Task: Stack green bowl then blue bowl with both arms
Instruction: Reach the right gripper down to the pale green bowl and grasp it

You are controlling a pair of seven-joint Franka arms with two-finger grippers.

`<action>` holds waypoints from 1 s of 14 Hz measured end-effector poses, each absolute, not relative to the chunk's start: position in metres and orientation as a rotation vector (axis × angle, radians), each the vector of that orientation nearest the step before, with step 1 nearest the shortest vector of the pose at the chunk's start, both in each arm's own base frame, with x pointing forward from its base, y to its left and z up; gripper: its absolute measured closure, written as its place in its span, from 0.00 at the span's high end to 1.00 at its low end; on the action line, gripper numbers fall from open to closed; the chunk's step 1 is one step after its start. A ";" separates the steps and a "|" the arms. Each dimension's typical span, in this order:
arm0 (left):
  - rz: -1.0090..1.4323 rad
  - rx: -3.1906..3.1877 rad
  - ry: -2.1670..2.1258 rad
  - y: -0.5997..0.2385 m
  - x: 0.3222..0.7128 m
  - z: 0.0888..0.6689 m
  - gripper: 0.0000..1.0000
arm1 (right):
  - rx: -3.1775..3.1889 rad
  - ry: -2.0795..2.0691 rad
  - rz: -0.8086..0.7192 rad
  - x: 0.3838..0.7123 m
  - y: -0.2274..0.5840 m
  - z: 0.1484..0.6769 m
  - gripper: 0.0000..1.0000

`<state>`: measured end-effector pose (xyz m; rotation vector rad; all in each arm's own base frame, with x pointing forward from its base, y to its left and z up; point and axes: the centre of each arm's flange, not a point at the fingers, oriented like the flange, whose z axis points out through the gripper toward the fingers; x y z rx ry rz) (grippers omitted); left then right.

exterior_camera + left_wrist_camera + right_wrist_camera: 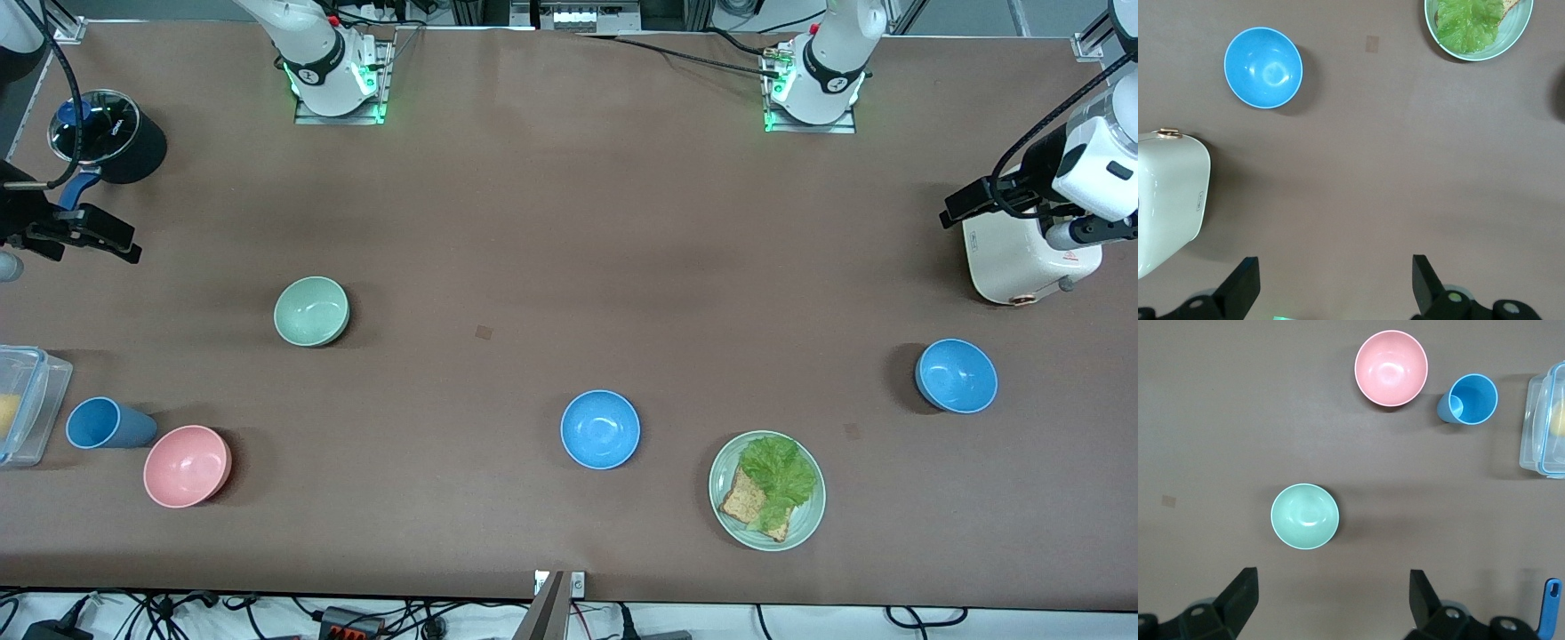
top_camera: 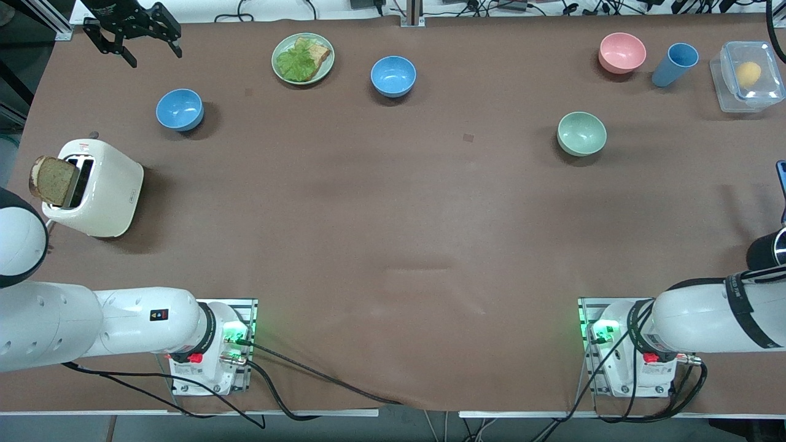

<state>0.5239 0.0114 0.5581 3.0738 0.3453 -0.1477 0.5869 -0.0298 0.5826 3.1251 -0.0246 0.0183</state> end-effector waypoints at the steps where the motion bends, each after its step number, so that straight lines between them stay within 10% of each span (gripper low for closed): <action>1: -0.150 3.071 0.346 0.011 0.524 0.557 1.00 | 3.125 -0.025 0.018 0.587 -0.030 0.583 1.00; 8: -0.157 3.065 0.347 0.011 0.525 0.556 1.00 | 3.125 -0.024 -0.014 0.588 -0.030 0.572 1.00; 14: -0.174 3.065 0.346 0.011 0.524 0.554 1.00 | 3.094 -0.022 -0.343 0.623 -0.031 0.433 1.00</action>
